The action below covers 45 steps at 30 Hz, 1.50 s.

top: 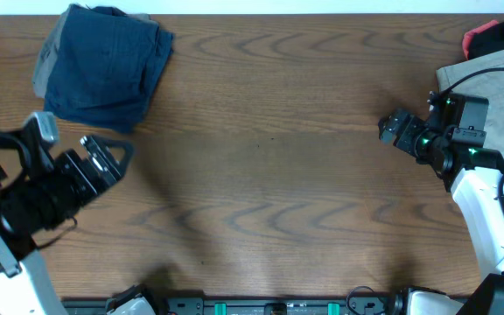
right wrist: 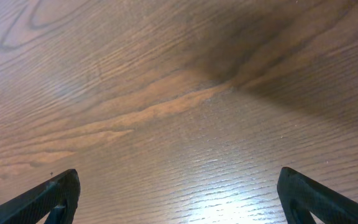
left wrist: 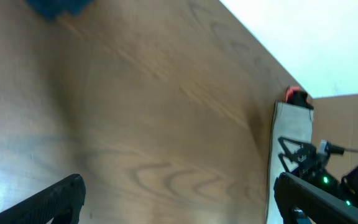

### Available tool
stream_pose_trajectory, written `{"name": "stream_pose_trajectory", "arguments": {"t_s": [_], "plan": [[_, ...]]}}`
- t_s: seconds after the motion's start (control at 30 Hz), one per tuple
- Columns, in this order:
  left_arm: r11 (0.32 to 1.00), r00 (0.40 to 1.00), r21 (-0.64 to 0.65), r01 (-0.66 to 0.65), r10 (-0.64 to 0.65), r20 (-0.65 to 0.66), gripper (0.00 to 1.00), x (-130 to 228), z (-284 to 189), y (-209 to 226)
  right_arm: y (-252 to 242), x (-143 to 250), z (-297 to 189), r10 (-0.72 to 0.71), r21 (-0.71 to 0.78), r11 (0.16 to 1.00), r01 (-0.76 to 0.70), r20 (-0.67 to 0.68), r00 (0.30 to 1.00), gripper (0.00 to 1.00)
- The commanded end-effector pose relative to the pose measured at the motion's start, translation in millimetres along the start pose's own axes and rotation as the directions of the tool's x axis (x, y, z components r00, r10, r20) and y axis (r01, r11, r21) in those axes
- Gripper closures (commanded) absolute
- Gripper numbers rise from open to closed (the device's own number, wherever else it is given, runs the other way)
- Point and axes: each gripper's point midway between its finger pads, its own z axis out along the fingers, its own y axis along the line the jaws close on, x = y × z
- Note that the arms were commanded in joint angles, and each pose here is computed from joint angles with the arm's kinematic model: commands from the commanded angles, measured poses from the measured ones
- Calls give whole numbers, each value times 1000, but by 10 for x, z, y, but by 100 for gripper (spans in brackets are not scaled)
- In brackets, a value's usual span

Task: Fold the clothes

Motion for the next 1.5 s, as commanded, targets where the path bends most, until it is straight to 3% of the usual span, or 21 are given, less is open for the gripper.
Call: {"name": "stream_pose_trajectory", "arguments": {"t_s": [0.0,0.43,0.6,0.83,1.2,1.47], "plan": [[999,999,4,-41,41,21,2,39,-71,-54,23,-40,-1,-3,-5,1000,3,4,1000,1],[999,998,-8,-49,49,31,2,51,-92,-46,23,-40,-1,-3,-5,1000,3,4,1000,1],[1000,999,-19,-4,3,-36,2,207,-38,28,23,-40,-1,-3,-5,1000,3,4,1000,1],[985,985,28,-172,173,-21,2,317,136,4,23,-40,-1,-3,-5,1000,3,4,1000,1],[841,850,150,-520,490,194,2,600,546,-90,23,-40,-1,-3,-5,1000,3,4,1000,1],[735,709,82,-673,610,353,2,792,793,60,23,-40,-1,-3,-5,1000,3,4,1000,1]]}}
